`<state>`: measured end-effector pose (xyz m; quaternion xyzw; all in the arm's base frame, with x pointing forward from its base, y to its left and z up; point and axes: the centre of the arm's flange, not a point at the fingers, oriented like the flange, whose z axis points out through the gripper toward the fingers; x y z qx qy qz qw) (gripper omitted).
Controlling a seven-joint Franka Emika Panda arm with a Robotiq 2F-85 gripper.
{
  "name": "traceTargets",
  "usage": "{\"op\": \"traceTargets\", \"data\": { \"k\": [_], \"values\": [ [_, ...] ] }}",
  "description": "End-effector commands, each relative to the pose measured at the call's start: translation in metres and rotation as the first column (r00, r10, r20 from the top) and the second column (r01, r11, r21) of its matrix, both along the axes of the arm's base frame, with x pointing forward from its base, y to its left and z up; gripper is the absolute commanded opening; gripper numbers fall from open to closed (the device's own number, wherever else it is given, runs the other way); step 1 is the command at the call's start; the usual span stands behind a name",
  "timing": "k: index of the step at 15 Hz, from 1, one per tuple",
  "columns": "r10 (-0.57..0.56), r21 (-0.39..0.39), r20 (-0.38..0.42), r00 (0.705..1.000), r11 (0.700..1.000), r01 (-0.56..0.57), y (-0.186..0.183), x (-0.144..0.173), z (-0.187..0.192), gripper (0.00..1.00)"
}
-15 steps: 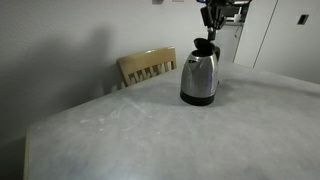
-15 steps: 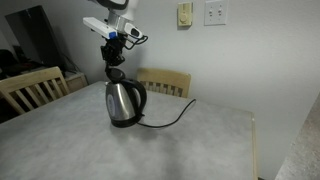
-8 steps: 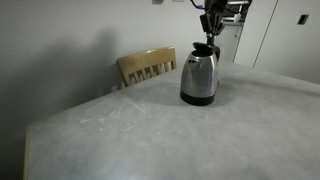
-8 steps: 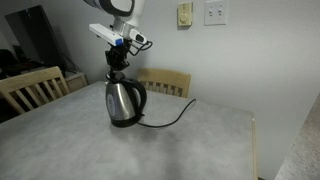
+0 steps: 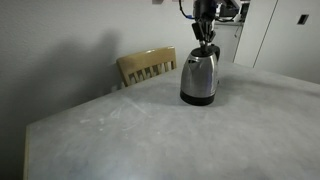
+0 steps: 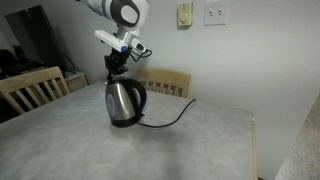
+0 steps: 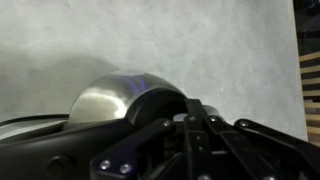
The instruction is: Close the kettle lid.
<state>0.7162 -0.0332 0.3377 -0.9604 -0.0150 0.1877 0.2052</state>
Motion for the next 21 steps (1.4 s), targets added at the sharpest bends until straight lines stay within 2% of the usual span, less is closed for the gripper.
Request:
{"op": "traceTargets", "data": {
  "k": [1, 7, 11, 14, 18, 19, 20, 21],
  "values": [
    [0.05, -0.02, -0.024, 0.998, 0.999, -0.05, 0.01, 0.024, -0.008, 0.0],
    [0.112, -0.185, 0.044, 0.993, 0.977, -0.102, 0.036, -0.002, 0.037, 0.0],
    [0.176, -0.306, 0.082, 0.981, 0.941, -0.143, 0.058, -0.016, 0.076, 0.0],
    [0.21, -0.425, 0.095, 0.973, 0.893, -0.151, 0.065, -0.018, 0.101, 0.0],
    [0.23, -0.475, 0.097, 0.968, 0.866, -0.158, 0.066, -0.017, 0.113, 0.0],
    [0.233, -0.477, 0.092, 0.968, 0.864, -0.163, 0.065, -0.017, 0.113, 0.26],
    [0.234, -0.476, 0.088, 0.968, 0.864, -0.166, 0.064, -0.016, 0.112, 0.27],
    [0.229, -0.475, 0.089, 0.969, 0.865, -0.161, 0.063, -0.016, 0.113, 0.33]
  ]
}}
